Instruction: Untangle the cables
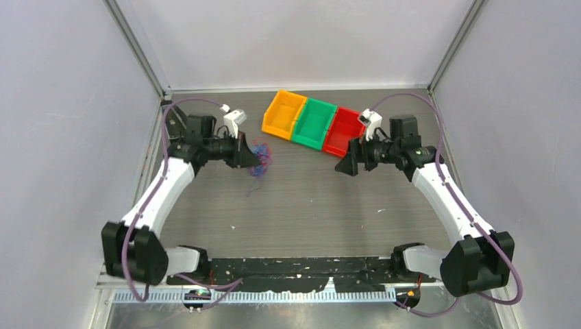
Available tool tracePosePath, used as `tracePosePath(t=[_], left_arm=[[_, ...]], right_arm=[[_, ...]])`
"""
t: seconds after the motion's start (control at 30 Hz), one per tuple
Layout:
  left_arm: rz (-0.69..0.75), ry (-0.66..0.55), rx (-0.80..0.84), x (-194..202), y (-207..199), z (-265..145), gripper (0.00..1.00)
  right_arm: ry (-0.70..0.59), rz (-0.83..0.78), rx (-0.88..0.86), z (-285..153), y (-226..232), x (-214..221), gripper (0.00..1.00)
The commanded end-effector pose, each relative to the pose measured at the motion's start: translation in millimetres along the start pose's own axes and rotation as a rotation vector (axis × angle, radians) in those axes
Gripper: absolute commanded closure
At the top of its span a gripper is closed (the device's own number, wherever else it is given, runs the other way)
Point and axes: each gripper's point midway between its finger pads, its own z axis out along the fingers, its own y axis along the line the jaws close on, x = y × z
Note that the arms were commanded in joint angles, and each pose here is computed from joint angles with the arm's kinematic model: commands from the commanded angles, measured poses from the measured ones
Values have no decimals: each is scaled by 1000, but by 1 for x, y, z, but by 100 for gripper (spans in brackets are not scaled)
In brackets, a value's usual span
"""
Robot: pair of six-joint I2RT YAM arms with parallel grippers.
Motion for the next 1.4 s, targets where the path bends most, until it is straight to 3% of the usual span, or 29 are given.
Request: tracePosePath(t=[0.0, 0.17, 0.37, 0.43, 0.5, 0.53, 0.57, 0.6, 0.67, 0.77, 0.83, 0.9, 1.0, 1.1, 1.17, 1.3, 1.37], left_arm=[[-114, -275, 347, -48, -85, 6, 100], [-212, -342, 489, -59, -120, 26, 96], [-173, -314, 574, -57, -147, 38, 96], [-171, -303, 584, -53, -150, 39, 96], [-167, -301, 592, -49, -150, 38, 96], [-160, -296, 598, -46, -151, 37, 96], [-149, -290, 604, -44, -153, 35, 96], [-131, -280, 613, -40, -155, 32, 95], [-101, -250, 621, -32, -156, 27, 92], [-82, -176, 576, -15, -144, 18, 77], [-54, -162, 511, -5, -125, 12, 74], [-27, -162, 446, 3, -106, 5, 79], [39, -167, 353, 13, -81, -6, 97], [102, -164, 292, 21, -72, -14, 100], [160, -192, 290, 18, -75, -18, 76], [231, -292, 305, -3, -92, -17, 2], [297, -315, 340, -13, -112, -12, 1]], right_arm=[[-122, -93, -197, 11, 65, -53, 7], [-121, -68, -383, 18, 117, -72, 3], [-71, -79, -411, 42, 136, -65, 0], [-53, -81, -402, 54, 136, -58, 8], [-44, -88, -393, 63, 135, -54, 25], [-42, -88, -382, 67, 132, -53, 41], [-43, -97, -372, 69, 130, -52, 51], [-49, -117, -348, 70, 126, -53, 74], [-51, -153, -292, 69, 116, -52, 92], [-60, -191, -200, 56, 97, -52, 95], [-72, -214, -122, 48, 79, -53, 95], [-74, -232, -76, 41, 66, -51, 95], [-73, -244, -39, 32, 53, -45, 95], [-81, -265, -81, 25, 55, -41, 95], [-82, -278, -181, 20, 73, -35, 94], [-72, -288, -408, 14, 117, -27, 94], [-56, -314, -495, 12, 137, -23, 95]])
